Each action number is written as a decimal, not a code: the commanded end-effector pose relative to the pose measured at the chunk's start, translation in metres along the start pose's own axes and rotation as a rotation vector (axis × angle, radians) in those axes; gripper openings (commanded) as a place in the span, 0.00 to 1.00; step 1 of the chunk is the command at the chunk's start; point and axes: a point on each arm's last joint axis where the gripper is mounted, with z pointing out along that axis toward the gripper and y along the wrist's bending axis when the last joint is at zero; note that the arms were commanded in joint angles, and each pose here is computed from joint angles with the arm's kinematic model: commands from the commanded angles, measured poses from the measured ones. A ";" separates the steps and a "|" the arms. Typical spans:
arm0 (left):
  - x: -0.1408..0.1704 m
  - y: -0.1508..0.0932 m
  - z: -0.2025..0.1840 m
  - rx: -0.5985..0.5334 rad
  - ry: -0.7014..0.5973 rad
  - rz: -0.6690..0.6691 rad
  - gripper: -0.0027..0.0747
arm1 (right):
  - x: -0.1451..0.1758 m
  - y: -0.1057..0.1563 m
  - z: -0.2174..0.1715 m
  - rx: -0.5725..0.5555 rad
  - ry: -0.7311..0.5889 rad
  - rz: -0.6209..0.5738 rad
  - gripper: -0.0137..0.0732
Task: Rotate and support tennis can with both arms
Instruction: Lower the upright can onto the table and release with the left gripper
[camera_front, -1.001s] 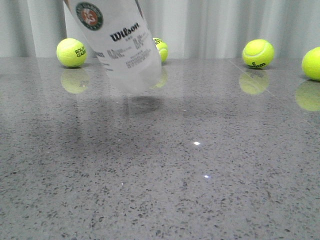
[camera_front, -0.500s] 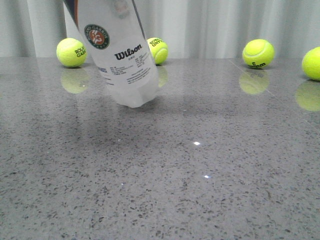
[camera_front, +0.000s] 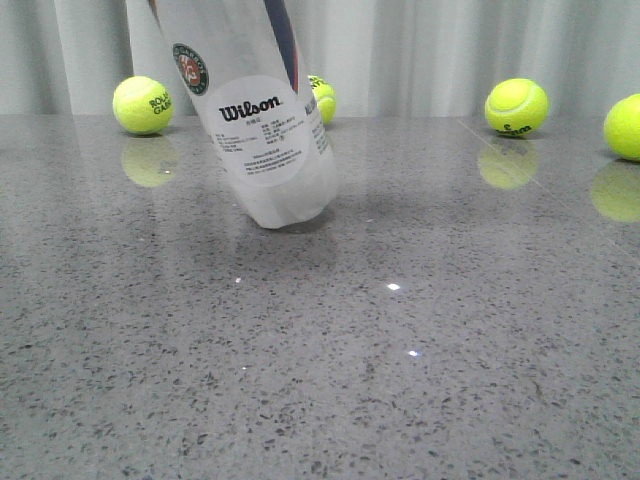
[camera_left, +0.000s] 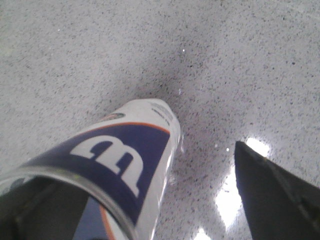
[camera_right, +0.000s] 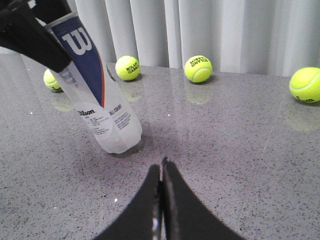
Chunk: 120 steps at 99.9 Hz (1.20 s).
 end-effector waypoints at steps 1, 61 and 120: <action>-0.011 0.001 -0.022 -0.011 -0.105 -0.017 0.77 | -0.015 0.001 -0.001 0.003 -0.095 -0.003 0.08; -0.028 -0.007 -0.022 0.118 -0.216 -0.065 0.77 | -0.015 0.001 -0.001 0.003 -0.095 -0.003 0.08; -0.011 -0.011 -0.080 -0.038 -0.606 -0.112 0.01 | -0.015 0.001 -0.001 0.003 -0.095 -0.003 0.08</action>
